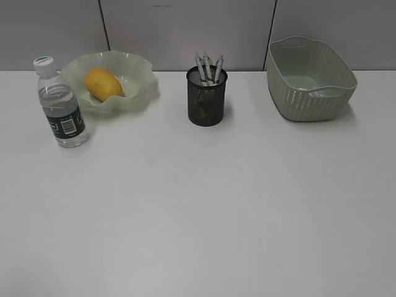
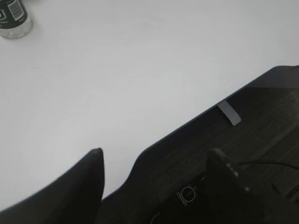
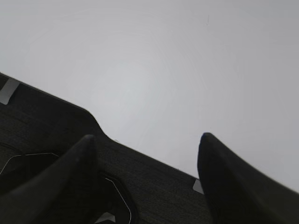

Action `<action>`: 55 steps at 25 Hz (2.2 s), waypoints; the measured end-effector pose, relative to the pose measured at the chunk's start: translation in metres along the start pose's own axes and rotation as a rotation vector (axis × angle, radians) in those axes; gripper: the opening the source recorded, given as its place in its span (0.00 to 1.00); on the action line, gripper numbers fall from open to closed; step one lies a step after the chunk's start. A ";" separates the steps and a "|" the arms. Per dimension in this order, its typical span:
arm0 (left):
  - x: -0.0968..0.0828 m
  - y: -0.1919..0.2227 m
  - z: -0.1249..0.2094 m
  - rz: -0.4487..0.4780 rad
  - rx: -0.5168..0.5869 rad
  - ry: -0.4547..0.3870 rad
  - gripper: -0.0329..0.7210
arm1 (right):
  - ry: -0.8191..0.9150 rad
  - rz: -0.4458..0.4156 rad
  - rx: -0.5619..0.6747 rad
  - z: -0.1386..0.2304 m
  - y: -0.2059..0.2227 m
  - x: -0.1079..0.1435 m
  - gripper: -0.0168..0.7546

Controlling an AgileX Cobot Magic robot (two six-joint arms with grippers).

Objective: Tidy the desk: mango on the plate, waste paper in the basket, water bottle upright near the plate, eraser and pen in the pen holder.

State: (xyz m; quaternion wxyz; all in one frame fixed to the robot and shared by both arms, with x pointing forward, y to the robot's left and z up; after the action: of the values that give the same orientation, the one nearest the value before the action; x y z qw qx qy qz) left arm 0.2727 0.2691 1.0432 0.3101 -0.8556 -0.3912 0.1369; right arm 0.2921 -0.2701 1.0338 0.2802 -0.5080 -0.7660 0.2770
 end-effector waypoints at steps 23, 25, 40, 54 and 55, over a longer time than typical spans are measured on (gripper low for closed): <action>0.007 -0.027 0.014 -0.454 -0.191 -0.285 0.50 | 0.263 0.282 -0.343 0.018 -0.037 -0.013 0.71; 0.004 -0.031 0.016 -0.493 -0.219 -0.298 0.47 | 0.267 0.290 -0.362 0.020 -0.039 -0.013 0.71; 0.003 -0.032 0.018 -0.524 -0.232 -0.314 0.36 | 0.264 0.279 -0.411 0.024 -0.044 -0.010 0.71; 0.003 -0.032 0.018 -0.523 -0.232 -0.314 0.36 | 0.263 0.284 -0.411 0.024 -0.044 -0.010 0.71; 0.003 -0.032 0.018 -0.523 -0.232 -0.314 0.36 | 0.263 0.284 -0.411 0.024 -0.044 -0.010 0.71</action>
State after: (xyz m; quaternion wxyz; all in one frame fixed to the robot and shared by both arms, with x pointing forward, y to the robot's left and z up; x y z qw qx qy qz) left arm 0.2479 0.2949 1.0500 0.1710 -0.7240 -0.6540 0.1375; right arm 0.2508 -0.2975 1.0465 0.2267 -0.6878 -0.6844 0.0843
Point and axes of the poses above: a point on each arm's last joint axis where the gripper is mounted, y pointing out along that axis toward the gripper, x along the wrist's bending axis when the last joint is at zero, z = x × y, the point moved 2 cm from there along y, pointing out along that axis toward the gripper, and after that the axes turned 10 degrees about y, right-handed, at the moved point
